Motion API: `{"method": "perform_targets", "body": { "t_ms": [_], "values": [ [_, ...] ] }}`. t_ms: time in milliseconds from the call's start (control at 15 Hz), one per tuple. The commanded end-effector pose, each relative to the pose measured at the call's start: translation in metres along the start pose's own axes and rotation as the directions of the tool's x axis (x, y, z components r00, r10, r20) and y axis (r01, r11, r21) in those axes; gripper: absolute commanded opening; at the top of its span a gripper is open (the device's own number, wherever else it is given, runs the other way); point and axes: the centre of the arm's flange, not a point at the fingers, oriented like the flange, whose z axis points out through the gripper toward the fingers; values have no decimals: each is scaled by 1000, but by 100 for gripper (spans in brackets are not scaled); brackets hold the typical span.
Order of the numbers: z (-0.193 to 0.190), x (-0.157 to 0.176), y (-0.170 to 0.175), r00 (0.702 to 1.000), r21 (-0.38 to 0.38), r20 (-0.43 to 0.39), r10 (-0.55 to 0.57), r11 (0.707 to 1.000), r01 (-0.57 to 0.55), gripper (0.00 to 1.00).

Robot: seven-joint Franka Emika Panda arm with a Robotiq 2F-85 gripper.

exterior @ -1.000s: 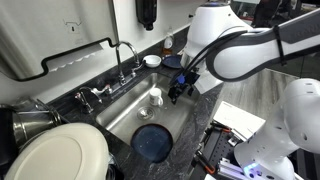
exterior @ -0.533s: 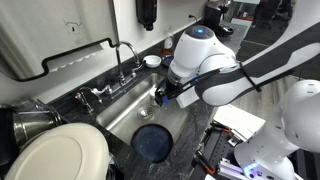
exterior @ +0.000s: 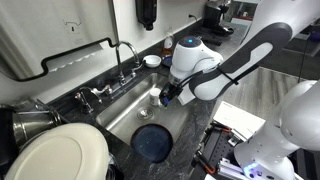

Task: Put the cup in the sink upright, then move it backwards

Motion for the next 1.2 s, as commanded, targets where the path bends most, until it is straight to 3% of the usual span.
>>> {"method": "perform_targets", "body": {
  "t_ms": [0, 133, 333, 733, 1133],
  "values": [
    [2, 0, -1, 1000, 1, 6, -2, 1000, 2, 100],
    [2, 0, -4, 1000, 3, 6, -8, 1000, 8, 100],
    [24, 10, -14, 997, 18, -71, 19, 1000, -18, 100],
    [64, 32, -24, 982, 13, -183, -45, 999, 48, 100],
    [94, 57, -23, 987, 8, -159, -21, 1000, 22, 100]
  ]
}}
